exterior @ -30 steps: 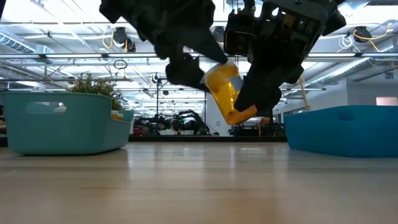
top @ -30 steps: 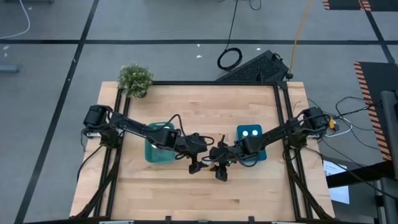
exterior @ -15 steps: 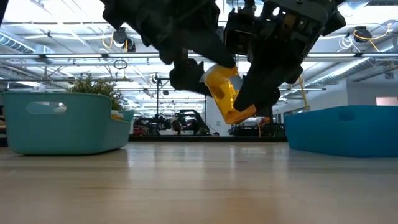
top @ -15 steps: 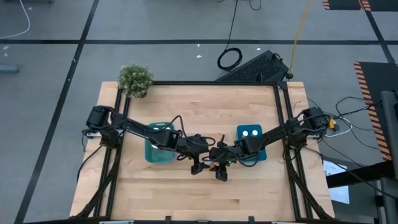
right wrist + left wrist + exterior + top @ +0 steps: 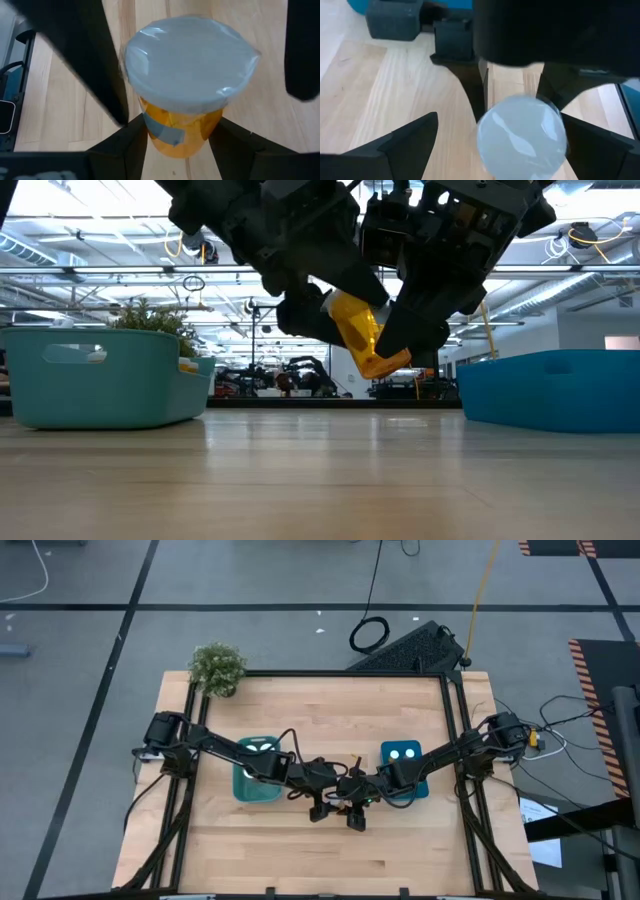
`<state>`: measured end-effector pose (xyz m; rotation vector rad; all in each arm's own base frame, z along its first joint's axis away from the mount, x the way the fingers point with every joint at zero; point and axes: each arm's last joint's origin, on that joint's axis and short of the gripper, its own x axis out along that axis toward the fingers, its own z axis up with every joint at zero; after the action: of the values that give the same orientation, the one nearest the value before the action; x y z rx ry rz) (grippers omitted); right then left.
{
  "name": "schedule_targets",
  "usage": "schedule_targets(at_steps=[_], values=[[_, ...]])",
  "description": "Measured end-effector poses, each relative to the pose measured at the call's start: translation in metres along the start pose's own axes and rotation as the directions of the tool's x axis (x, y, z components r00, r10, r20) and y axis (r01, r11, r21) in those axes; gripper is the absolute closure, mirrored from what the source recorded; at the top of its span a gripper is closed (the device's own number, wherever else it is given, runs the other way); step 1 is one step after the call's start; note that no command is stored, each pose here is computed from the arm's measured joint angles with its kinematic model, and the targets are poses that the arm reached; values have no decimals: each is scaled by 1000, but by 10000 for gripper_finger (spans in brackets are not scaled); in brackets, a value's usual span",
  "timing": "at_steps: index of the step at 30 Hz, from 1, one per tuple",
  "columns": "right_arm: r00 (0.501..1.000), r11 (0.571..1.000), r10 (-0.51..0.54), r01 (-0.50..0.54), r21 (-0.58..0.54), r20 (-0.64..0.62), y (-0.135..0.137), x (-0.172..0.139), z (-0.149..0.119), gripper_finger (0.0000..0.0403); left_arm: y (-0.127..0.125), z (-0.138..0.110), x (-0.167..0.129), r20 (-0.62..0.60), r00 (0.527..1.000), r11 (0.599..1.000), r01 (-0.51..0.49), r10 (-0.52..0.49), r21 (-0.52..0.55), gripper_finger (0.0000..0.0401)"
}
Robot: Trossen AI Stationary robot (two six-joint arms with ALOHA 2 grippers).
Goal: Pick and place medicine bottles into bin by pill shape (circle, oval)
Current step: Put the big orange capsule bottle into the green bin
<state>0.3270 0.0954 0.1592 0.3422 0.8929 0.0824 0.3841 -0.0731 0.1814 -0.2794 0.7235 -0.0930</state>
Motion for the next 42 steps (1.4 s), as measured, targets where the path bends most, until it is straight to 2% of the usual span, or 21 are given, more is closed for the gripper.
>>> schedule_targets(at_steps=[7, 10, 16, 21, 25, 28, 31, 34, 38, 42], values=[[1000, 1000, -1, 1, 0, 0, 0, 0, 0, 220, 0, 1, 0, 8, 1000, 1000, 2, -2, 12, 14], [1000, 1000, -1, 1, -1, 0, 0, 0, 0, 220, -1, 2, 0, 17, 1000, 1000, 3, -4, 15, 42], [1000, 1000, -4, 4, -4, -1, 0, 0, 0, 220, -1, 2, 0, 16, 1000, 1000, 4, -4, 16, 125], [1000, 1000, -3, 3, -4, 5, 0, 0, 0, 220, -2, 3, -2, 11, 999, 999, 37, -37, 17, 180], [1000, 1000, -2, 2, -6, 4, 0, 0, 0, 220, -2, 3, -2, 6, 999, 999, 48, -48, 18, 196], [1000, 1000, -4, 4, -15, 6, 0, 0, 0, 217, -2, 2, -2, 3, 999, 999, 48, -48, 18, 189], [1000, 999, -24, 24, -21, 12, 0, 0, 0, 195, -2, 2, -2, -1, 999, 998, 51, -51, 19, 172], [999, 999, -33, 33, -28, -9, -1, -3, -1, 156, -3, 3, -5, -12, 997, 997, 77, -77, 21, 167], [999, 999, -39, 38, -32, -16, 2, -16, -1, 104, -5, 6, -16, -30, 996, 996, 87, -87, 25, 182], [998, 995, -45, 50, -83, 52, 15, -31, 2, 75, -7, 8, -33, -57, 996, 997, 68, -66, 25, 196]])
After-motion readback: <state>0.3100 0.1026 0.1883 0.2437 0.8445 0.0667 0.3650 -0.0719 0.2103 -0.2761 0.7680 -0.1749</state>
